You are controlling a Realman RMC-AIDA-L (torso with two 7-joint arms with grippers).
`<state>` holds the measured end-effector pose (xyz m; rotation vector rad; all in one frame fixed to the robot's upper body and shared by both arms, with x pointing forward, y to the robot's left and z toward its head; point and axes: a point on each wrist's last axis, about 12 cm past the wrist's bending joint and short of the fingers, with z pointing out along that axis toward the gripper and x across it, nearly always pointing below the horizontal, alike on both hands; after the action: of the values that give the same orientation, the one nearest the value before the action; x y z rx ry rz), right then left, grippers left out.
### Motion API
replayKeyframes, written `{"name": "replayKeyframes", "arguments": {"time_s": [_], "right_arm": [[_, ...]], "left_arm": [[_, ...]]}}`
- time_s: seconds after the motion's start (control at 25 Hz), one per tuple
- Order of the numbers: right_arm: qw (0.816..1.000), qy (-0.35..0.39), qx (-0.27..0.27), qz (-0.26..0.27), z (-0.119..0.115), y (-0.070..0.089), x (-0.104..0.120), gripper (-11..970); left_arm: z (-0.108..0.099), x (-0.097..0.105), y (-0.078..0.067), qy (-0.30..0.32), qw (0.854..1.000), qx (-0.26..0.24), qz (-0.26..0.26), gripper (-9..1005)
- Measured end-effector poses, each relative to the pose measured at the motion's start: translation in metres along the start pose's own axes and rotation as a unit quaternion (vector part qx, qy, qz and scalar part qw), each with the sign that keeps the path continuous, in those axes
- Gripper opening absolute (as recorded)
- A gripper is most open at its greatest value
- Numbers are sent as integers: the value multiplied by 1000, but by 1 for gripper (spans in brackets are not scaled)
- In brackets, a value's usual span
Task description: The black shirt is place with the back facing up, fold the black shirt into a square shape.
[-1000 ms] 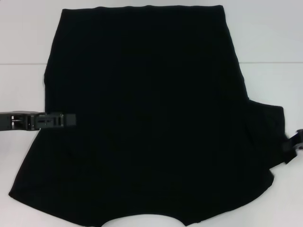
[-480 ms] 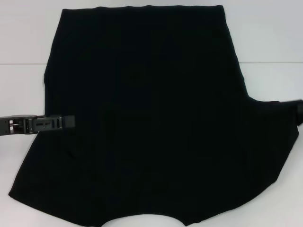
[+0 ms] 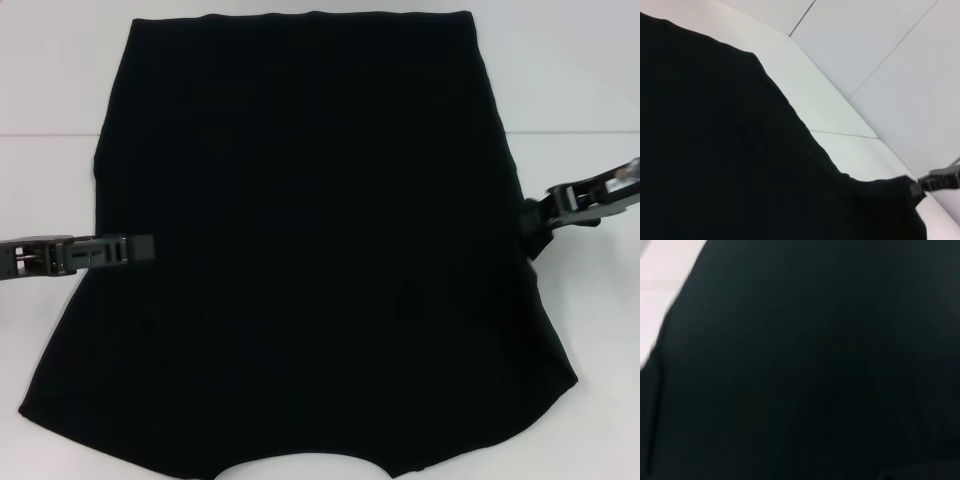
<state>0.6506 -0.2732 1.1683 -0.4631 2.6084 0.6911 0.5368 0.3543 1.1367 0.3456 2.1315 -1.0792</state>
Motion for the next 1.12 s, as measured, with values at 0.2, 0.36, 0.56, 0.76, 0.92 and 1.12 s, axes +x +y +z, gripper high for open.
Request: {"name": "replayKeyframes", "arguments": {"time_s": [0.2,0.36,0.56,0.76,0.92,1.12], "right_arm": [[996,53,19,-67,13,20,-7,72],[988,94,29,-118,27,34,-4,79],[983,98,35,-149,36,46,-9,89],[983,88,36,-155,42,52,-12,98],[981,101,34,-164,47,56,-10,106],[972,129,53,-190,54,62,-8,115]], "left_arm": [[-2,2,2,-3,1000,-5,-3,725],[-6,3,4,-16,1000,-11,-9,724],[-7,4,6,-22,1000,-13,-12,723],[-6,4,7,-22,1000,-13,-13,724],[-6,2,8,-24,999,-17,-12,725],[-6,-1,8,-31,999,-18,-9,725]]}}
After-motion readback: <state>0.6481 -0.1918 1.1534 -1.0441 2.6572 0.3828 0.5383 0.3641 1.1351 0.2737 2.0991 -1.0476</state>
